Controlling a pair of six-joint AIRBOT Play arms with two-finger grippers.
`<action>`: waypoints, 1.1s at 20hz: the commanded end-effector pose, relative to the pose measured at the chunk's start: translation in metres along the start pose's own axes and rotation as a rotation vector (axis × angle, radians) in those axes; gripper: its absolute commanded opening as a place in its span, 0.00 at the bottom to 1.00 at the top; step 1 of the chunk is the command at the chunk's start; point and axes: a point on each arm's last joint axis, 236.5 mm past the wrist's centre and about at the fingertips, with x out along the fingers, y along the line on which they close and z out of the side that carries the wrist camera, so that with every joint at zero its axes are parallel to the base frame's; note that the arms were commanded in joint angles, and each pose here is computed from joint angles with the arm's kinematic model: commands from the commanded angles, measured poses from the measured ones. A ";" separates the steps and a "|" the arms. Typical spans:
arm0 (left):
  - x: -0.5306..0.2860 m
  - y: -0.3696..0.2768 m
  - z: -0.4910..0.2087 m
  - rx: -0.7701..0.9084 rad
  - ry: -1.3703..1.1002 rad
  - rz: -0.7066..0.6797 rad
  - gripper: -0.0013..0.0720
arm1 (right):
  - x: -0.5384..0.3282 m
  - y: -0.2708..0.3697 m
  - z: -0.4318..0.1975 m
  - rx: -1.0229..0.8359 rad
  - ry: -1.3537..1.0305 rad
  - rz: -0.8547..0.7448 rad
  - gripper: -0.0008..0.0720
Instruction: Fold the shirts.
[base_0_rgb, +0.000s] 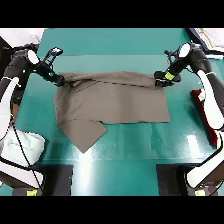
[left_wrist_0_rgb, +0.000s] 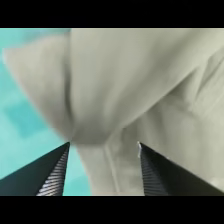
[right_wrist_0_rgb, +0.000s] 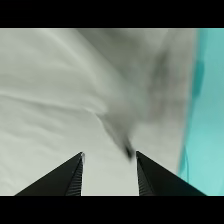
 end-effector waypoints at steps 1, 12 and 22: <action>-0.013 0.009 -0.036 -0.131 0.119 -0.026 0.72 | -0.018 -0.026 -0.014 0.029 0.050 -0.005 0.54; -0.076 -0.052 -0.113 -0.517 0.081 -0.287 0.72 | -0.079 -0.037 -0.024 -0.001 -0.025 0.001 0.54; -0.044 -0.170 -0.236 -0.715 0.199 -0.449 0.72 | -0.080 0.007 -0.053 -0.100 0.089 0.131 0.53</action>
